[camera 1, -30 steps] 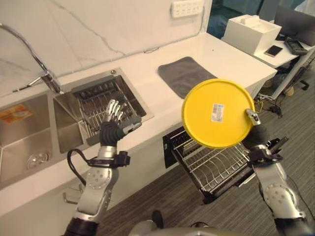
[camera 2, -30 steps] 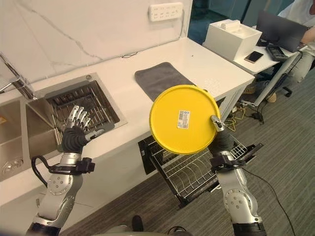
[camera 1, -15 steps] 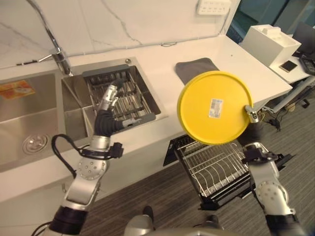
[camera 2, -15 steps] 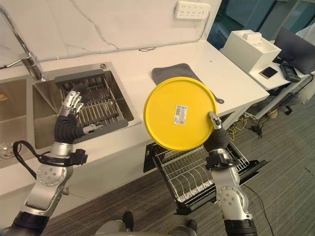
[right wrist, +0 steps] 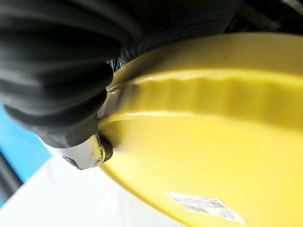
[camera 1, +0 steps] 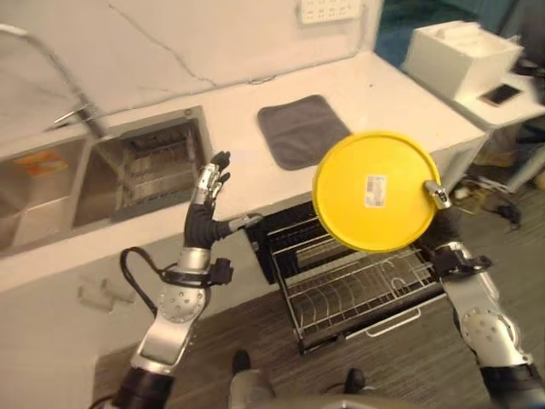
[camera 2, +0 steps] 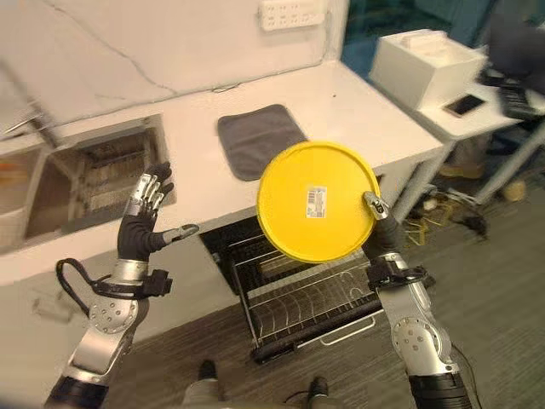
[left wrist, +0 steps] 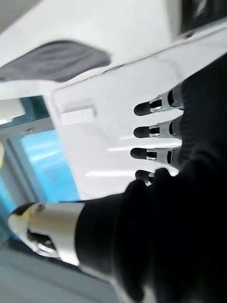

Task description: Place the dishes in the dishwasher.

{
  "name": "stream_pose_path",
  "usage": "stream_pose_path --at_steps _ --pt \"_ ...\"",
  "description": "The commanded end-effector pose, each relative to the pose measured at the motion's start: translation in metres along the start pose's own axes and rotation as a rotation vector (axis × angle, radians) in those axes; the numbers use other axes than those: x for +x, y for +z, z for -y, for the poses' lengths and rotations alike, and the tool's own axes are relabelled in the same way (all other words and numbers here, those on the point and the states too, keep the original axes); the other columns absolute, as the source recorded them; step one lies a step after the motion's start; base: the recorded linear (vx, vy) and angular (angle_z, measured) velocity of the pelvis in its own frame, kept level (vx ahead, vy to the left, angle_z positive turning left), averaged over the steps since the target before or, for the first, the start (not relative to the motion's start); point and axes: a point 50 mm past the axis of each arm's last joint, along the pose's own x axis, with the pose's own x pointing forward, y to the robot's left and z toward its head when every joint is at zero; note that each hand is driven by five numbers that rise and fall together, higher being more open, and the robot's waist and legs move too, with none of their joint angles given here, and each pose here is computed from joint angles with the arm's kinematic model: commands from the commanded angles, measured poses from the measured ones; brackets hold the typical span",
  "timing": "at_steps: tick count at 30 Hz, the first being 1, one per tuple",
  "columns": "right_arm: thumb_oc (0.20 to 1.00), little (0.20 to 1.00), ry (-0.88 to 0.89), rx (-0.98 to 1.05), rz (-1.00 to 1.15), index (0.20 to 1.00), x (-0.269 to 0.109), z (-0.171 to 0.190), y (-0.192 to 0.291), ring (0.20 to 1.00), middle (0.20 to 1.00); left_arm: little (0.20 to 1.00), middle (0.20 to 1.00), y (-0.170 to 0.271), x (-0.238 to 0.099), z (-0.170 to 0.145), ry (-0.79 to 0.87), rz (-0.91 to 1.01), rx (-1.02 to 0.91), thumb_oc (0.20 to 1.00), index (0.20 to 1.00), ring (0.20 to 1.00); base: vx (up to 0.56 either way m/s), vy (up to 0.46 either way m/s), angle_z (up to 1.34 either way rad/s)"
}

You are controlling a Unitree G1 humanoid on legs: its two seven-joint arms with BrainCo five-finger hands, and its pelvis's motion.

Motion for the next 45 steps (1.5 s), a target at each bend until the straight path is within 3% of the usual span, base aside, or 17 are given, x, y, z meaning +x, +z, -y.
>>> stream_pose_path --at_steps 1,4,12,16,17,24,31,45 --pt "0.200 0.200 0.151 -0.055 0.244 0.200 0.014 -0.032 0.037 0.200 0.200 1.000 1.000 0.043 0.014 -0.028 0.068 0.278 0.140 1.000 1.000 1.000 0.03 0.101 0.52" --pt "0.200 0.200 0.104 -0.124 0.247 0.200 0.005 -0.023 0.039 0.200 0.200 1.000 1.000 0.031 0.004 -0.043 0.125 0.176 0.178 1.000 1.000 1.000 0.06 0.096 0.20" --pt "0.200 0.200 -0.061 -0.374 0.345 0.200 -0.004 0.003 0.063 0.200 0.200 1.000 1.000 -0.052 -0.084 -0.069 0.144 -0.360 0.328 1.000 1.000 1.000 -0.03 0.033 0.27" --pt "0.200 0.200 -0.095 -0.539 0.359 0.200 0.002 0.005 0.068 0.200 0.200 1.000 1.000 -0.099 -0.140 -0.075 0.306 -0.680 0.335 1.000 1.000 1.000 -0.01 0.016 0.05" --pt "0.200 0.200 -0.102 -0.634 0.360 0.200 0.003 0.007 0.069 0.200 0.200 1.000 1.000 -0.113 -0.168 -0.077 0.388 -0.812 0.326 1.000 1.000 1.000 0.01 0.001 -0.05" --pt "0.200 0.200 -0.021 -1.104 0.302 0.200 0.009 0.002 0.078 0.200 0.200 1.000 1.000 -0.138 -0.249 -0.084 0.660 -1.222 0.358 1.000 1.000 1.000 0.00 -0.008 -0.04" --pt "0.200 0.200 0.112 -1.431 0.199 0.200 0.014 -0.004 0.080 0.200 0.200 1.000 1.000 -0.141 -0.257 -0.098 0.780 -1.292 0.358 1.000 1.000 1.000 0.00 -0.006 -0.09" --pt "0.200 0.200 0.340 -1.845 0.057 0.200 0.041 0.001 0.046 0.200 0.200 1.000 1.000 -0.144 -0.232 -0.107 0.671 -1.239 0.405 1.000 1.000 1.000 -0.01 -0.004 0.00"
